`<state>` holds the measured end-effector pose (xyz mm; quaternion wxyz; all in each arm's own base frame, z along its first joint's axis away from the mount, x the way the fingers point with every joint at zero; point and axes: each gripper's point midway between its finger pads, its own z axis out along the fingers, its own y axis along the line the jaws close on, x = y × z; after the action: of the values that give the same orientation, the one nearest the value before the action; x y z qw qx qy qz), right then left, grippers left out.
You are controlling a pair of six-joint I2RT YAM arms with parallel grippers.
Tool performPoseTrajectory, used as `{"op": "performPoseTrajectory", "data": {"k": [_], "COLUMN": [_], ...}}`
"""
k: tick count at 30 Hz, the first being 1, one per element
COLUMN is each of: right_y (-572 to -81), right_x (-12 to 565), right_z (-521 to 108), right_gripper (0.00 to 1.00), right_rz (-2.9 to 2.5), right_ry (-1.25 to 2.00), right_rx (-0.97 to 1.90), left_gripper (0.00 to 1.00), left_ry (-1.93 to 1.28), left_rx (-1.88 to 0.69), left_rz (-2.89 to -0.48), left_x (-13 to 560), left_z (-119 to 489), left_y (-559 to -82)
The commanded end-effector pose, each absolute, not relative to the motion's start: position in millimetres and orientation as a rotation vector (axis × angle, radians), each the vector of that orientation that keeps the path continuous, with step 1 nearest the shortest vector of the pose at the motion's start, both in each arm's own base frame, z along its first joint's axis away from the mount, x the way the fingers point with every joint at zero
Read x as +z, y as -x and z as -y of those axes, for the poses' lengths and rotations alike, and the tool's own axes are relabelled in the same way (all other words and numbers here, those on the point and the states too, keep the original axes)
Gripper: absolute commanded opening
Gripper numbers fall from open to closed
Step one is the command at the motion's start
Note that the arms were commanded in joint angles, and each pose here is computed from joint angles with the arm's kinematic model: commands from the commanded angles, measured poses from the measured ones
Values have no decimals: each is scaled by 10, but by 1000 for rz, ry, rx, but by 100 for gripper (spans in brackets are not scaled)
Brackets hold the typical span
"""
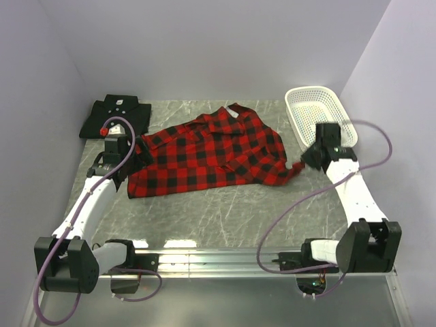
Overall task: Fold and stack the long sleeve shirts
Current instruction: Fold the shirt
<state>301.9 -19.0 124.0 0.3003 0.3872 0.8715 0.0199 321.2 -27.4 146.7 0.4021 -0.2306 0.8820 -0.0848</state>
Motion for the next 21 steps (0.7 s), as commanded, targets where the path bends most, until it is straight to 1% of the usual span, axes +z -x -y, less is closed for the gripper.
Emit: {"op": "performPoseTrajectory", "data": {"k": [1, 2, 5, 10, 11, 12, 16, 17, 18, 21], "right_y": [-3487, -3619, -3880, -4359, -4460, -4564, -4878, -4951, -5054, -5234], "right_x": [2043, 2323, 2541, 3034, 3212, 3179, 3391, 3569, 3502, 3614], "right_z": [-162, -322, -499, -916, -962, -1001, -1190, -1253, -1314, -1453], "right_gripper": [0, 0, 0, 0, 0, 0, 0, 0, 0, 0], "right_rz": [-2194, -2163, -2135, -2028, -1974, -1977, -1903, -1856, -1866, -1832], "right_ry": [-777, -682, -575, -461, -457, -463, -463, -454, -449, -429], "right_rx": [154, 179, 169, 302, 333, 344, 420, 461, 471, 505], "left_gripper": [99, 99, 99, 99, 99, 99, 99, 99, 99, 99], "left_ry": [573, 573, 576, 579, 580, 580, 582, 582, 582, 585], "left_rx": [-198, -199, -196, -197, -196, -195, -196, -197, -196, -191], "left_rz": [-2225, -2226, -2223, -2223, -2222, -2219, -2223, -2227, -2228, -2228], "left_x": [1465, 1461, 1462, 1454, 1452, 1463, 1444, 1433, 1428, 1424], "left_z": [257, 259, 252, 250, 247, 245, 248, 250, 250, 240], "left_y": [-3216, -3209, -3210, -3209, -3206, -3209, -3206, -3204, -3204, -3205]}}
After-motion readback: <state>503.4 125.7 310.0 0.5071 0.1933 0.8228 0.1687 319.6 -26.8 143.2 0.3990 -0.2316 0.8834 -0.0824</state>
